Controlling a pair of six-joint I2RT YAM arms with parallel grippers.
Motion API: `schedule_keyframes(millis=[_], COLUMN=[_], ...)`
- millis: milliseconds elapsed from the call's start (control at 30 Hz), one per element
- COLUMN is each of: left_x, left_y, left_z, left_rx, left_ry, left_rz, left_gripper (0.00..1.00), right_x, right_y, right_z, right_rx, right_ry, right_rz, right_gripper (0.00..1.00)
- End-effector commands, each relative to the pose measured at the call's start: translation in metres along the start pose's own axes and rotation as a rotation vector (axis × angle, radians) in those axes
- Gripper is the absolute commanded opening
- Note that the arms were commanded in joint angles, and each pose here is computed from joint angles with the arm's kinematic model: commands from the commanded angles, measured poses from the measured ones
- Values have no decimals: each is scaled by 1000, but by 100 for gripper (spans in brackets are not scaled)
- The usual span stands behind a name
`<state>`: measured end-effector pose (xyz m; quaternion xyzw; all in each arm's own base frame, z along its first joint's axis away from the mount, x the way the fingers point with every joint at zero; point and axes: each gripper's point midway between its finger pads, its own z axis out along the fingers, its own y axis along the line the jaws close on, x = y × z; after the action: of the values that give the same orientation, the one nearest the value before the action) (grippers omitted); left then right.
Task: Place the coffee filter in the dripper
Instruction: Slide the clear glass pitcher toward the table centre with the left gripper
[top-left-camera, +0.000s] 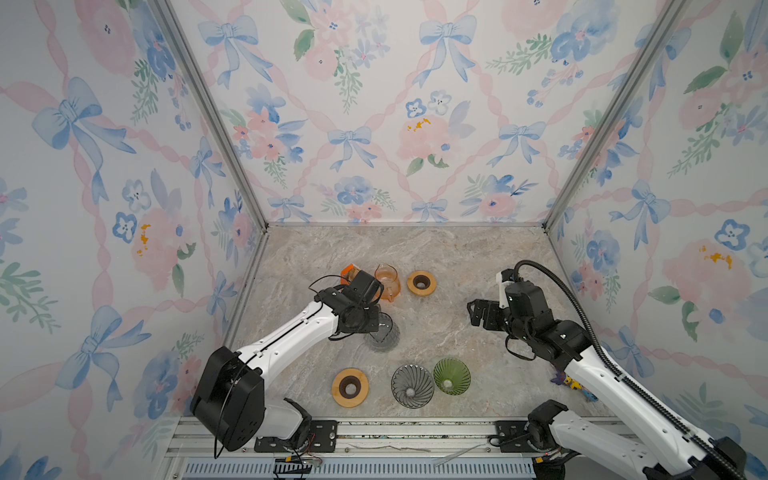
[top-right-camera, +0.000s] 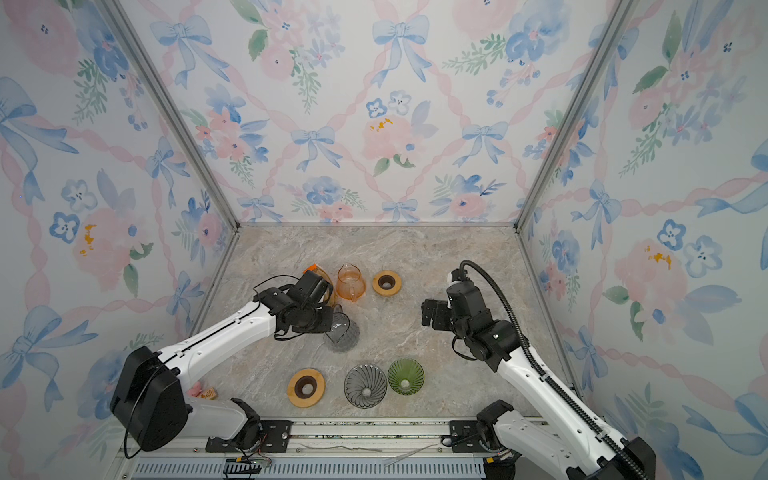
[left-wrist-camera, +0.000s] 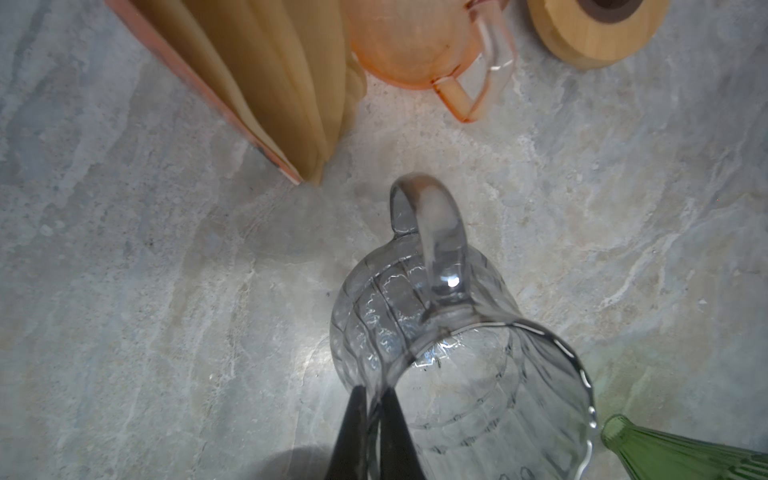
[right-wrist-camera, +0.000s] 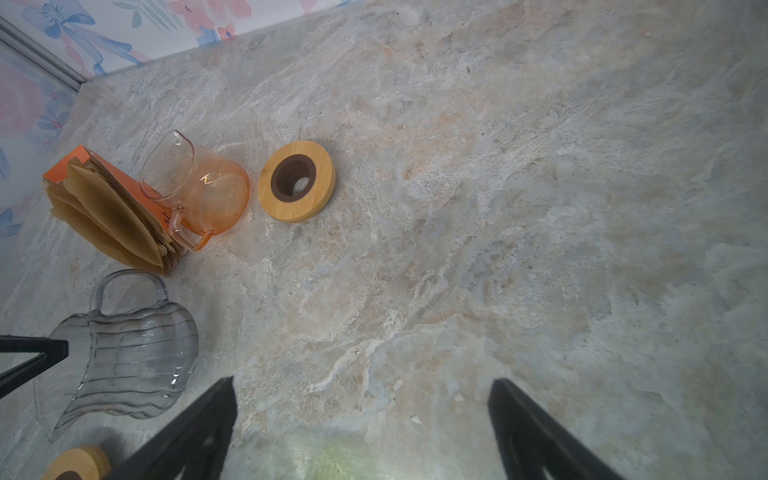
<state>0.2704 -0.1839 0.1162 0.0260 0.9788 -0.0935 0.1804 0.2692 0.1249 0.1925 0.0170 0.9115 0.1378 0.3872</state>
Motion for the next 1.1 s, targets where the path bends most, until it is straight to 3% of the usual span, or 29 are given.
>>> schedule_keyframes(millis=[0,267,567,1067], left_x=[-22,-40,-33,-10], left_y=[-24,-103,-174,-218], left_z=[-3,15,35,54], left_rx=[12,65,147,175], left_ry=[-44,-37,5,47], left_rz=[5,123,224,279], left_gripper=[5,4,6,9], right_x=[11,14,25,33], right_y=[-10,-31,-71,-90], right_z=[-2,-10,-25,-29], right_rx=[49,132,143,159], right_ry=[27,57,75,78], right_rz=[0,34,213,276], right_gripper=[96,96,96,96])
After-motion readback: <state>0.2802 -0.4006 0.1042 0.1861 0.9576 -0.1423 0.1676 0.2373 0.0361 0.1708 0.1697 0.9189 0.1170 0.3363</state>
